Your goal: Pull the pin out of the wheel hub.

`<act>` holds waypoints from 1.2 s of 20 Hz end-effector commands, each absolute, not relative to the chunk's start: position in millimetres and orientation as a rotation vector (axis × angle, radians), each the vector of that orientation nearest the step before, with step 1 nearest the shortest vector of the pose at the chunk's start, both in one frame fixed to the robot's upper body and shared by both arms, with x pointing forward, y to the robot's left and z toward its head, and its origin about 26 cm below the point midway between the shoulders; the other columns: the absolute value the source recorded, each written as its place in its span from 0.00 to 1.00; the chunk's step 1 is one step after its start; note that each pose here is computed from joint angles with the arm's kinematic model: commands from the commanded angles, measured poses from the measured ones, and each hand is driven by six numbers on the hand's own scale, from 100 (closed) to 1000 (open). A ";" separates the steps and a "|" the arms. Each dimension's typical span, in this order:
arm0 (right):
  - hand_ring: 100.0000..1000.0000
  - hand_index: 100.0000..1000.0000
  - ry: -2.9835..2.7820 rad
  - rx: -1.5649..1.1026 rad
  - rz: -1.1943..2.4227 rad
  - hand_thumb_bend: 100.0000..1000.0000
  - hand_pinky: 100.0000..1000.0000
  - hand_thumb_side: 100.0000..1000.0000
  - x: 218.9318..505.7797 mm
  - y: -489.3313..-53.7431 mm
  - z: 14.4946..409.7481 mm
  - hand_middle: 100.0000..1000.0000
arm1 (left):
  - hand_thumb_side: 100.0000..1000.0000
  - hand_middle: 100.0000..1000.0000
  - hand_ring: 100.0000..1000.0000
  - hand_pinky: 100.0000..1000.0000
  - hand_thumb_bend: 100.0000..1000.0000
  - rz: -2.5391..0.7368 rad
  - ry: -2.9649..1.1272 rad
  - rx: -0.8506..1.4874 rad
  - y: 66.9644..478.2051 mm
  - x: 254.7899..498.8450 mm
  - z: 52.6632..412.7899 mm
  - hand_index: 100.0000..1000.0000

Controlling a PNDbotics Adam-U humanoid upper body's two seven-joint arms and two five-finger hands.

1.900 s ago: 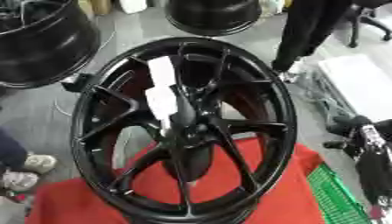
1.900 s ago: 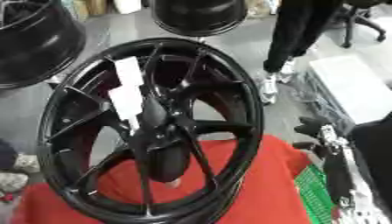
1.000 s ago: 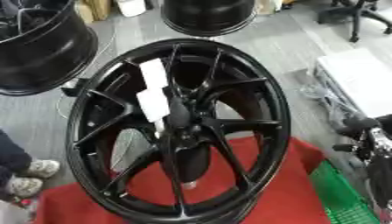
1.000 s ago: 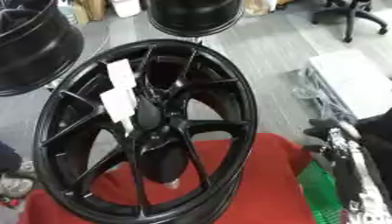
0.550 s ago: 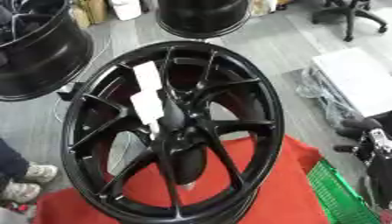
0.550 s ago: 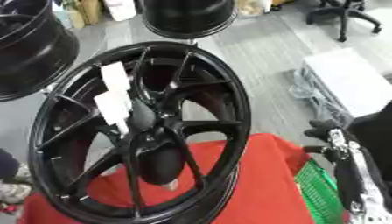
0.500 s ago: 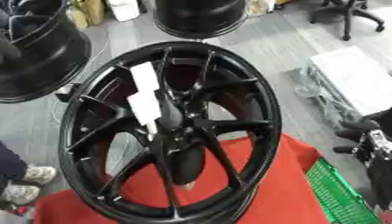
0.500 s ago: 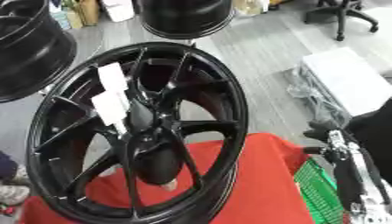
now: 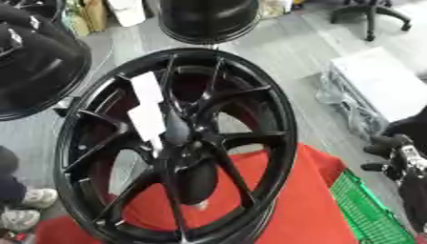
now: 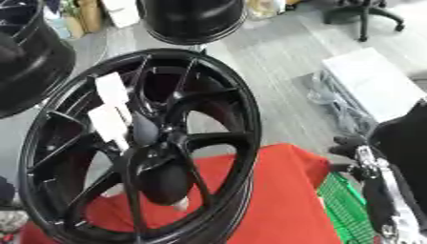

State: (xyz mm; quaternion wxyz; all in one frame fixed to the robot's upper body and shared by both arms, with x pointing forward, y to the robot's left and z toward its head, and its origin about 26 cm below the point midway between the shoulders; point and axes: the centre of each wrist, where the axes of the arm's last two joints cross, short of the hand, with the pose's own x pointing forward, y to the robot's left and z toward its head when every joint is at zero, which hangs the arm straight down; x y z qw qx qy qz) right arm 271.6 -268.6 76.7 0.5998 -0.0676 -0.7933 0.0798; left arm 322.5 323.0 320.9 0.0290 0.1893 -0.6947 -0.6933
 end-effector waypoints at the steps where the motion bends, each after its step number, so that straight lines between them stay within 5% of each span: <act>1: 0.77 0.72 -1.852 -0.163 0.219 0.00 0.58 0.97 272.9 -270.4 81.8 0.56 | 0.21 0.71 0.33 0.50 0.85 -2.563 -1.912 0.538 314.1 331.8 322.6 0.83; 9: 0.77 0.72 -1.846 -0.165 0.230 0.00 0.58 0.98 273.2 -270.9 81.2 0.55 | 0.08 0.66 0.32 0.52 0.75 -2.694 -1.687 0.517 298.7 349.8 313.9 0.79; 18: 0.77 0.72 -1.842 -0.154 0.240 0.00 0.58 0.98 274.3 -270.3 80.2 0.55 | 0.06 0.64 0.30 0.52 0.75 -2.704 -1.611 0.518 293.2 366.2 308.5 0.77; 24: 0.77 0.72 -1.842 -0.151 0.241 0.00 0.58 0.98 274.8 -270.4 80.3 0.55 | 0.08 0.62 0.18 0.45 0.73 -2.746 -1.566 0.480 284.2 368.5 300.6 0.75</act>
